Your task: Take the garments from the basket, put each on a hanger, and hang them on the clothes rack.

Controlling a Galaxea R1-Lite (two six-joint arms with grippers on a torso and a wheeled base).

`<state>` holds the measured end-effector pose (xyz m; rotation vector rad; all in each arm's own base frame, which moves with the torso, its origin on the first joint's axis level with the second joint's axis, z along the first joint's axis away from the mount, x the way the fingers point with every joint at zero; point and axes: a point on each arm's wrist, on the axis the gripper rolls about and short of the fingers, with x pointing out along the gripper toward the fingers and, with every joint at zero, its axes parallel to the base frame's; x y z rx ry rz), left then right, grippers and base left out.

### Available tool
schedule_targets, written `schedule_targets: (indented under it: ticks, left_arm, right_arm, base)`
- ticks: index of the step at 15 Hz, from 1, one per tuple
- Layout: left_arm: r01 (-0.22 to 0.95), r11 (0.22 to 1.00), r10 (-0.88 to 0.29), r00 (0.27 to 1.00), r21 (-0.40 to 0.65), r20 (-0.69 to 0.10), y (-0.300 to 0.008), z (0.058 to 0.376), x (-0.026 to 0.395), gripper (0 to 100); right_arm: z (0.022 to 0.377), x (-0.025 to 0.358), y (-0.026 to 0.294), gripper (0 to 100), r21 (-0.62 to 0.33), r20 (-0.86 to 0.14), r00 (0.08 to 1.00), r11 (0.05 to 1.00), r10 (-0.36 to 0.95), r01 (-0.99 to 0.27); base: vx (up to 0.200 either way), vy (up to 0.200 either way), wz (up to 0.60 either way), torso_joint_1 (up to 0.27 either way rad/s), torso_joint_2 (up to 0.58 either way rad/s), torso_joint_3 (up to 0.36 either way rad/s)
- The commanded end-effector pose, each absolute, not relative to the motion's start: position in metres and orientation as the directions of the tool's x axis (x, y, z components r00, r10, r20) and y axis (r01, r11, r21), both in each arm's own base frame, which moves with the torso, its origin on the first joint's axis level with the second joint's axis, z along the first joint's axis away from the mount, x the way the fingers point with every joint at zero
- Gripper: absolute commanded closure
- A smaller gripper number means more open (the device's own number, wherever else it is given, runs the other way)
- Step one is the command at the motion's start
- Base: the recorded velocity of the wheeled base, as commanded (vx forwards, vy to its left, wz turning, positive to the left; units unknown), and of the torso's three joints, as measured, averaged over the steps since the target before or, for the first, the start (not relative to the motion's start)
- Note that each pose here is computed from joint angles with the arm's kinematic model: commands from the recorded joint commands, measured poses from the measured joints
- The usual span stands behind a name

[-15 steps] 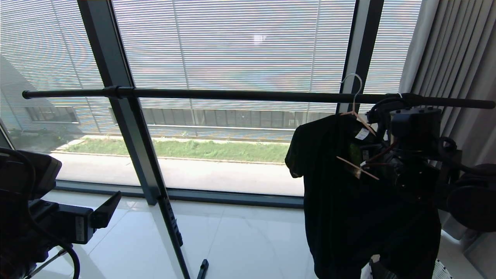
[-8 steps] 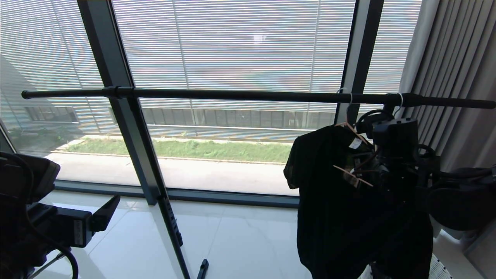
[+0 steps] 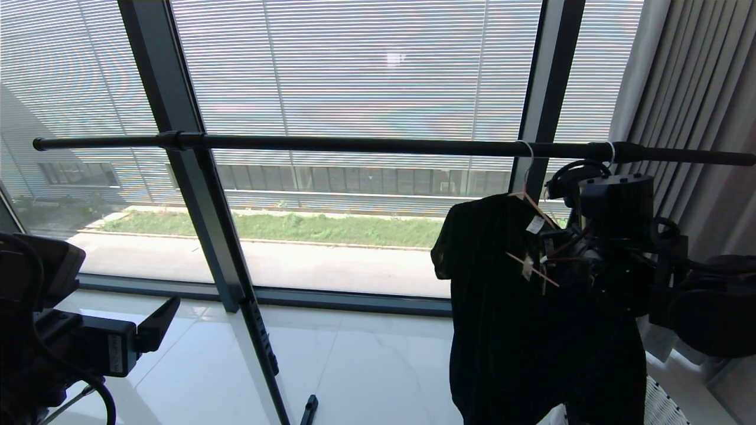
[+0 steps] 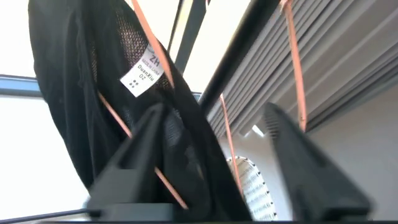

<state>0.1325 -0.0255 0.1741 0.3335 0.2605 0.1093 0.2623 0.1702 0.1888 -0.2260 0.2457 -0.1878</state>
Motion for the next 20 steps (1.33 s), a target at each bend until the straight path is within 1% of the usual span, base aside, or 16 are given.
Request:
schedule_targets:
  ticks: [1,2,3,4,5,6,10,12,20]
  left_arm:
    - [-0.072,0.94,0.154,0.962,0.334,-0.225,-0.024,0.175,0.131,0]
    - [-0.077,0.939,0.158,0.962,0.334,-0.224,-0.024,0.175,0.13,0]
    - [-0.079,0.94,0.159,0.962,0.333,-0.221,-0.023,0.176,0.13,0]
    - [-0.082,0.939,0.162,0.962,0.333,-0.221,-0.023,0.176,0.13,0]
    - [-0.082,0.939,0.162,0.962,0.333,-0.221,-0.023,0.176,0.13,0]
    - [-0.081,0.939,0.162,0.961,0.333,-0.223,-0.023,0.176,0.13,0]
    - [-0.092,0.938,0.173,0.96,0.333,-0.221,-0.022,0.176,0.13,0]
    - [-0.111,0.936,0.192,0.956,0.333,-0.221,-0.019,0.176,0.131,0]
    - [-0.115,0.937,0.193,0.958,0.331,-0.214,-0.019,0.177,0.129,0]
  right_arm:
    - [0.225,0.232,0.156,0,-0.255,-0.176,0.967,0.958,-0.182,0.134]
    - [0.238,0.216,0.144,0,-0.293,-0.186,0.965,0.948,-0.184,0.124]
    - [0.242,0.21,0.139,0,-0.304,-0.194,0.963,0.945,-0.186,0.122]
    - [0.252,0.189,0.122,0,-0.33,-0.214,0.958,0.937,-0.19,0.112]
    - [0.255,0.175,0.111,0,-0.353,-0.235,0.953,0.93,-0.194,0.103]
    - [0.254,0.165,0.102,0,-0.369,-0.251,0.947,0.924,-0.201,0.098]
    - [0.24,0.151,0.071,0,-0.422,-0.268,0.915,0.891,-0.3,0.169]
    - [0.238,0.148,0.068,0,-0.424,-0.268,0.914,0.889,-0.306,0.173]
    - [0.233,0.145,0.066,0,-0.443,-0.276,0.908,0.88,-0.314,0.17]
  base:
    - [0.0,0.0,0.0,0.0,0.0,0.0]
    - [0.0,0.0,0.0,0.0,0.0,0.0]
    - [0.0,0.0,0.0,0.0,0.0,0.0]
    - [0.0,0.0,0.0,0.0,0.0,0.0]
    - [0.0,0.0,0.0,0.0,0.0,0.0]
    - [0.0,0.0,0.0,0.0,0.0,0.0]
    - [0.0,0.0,0.0,0.0,0.0,0.0]
    - [-0.2,0.0,0.0,0.002,0.0,0.005]
    - [-0.2,0.0,0.0,-0.001,0.0,0.004]
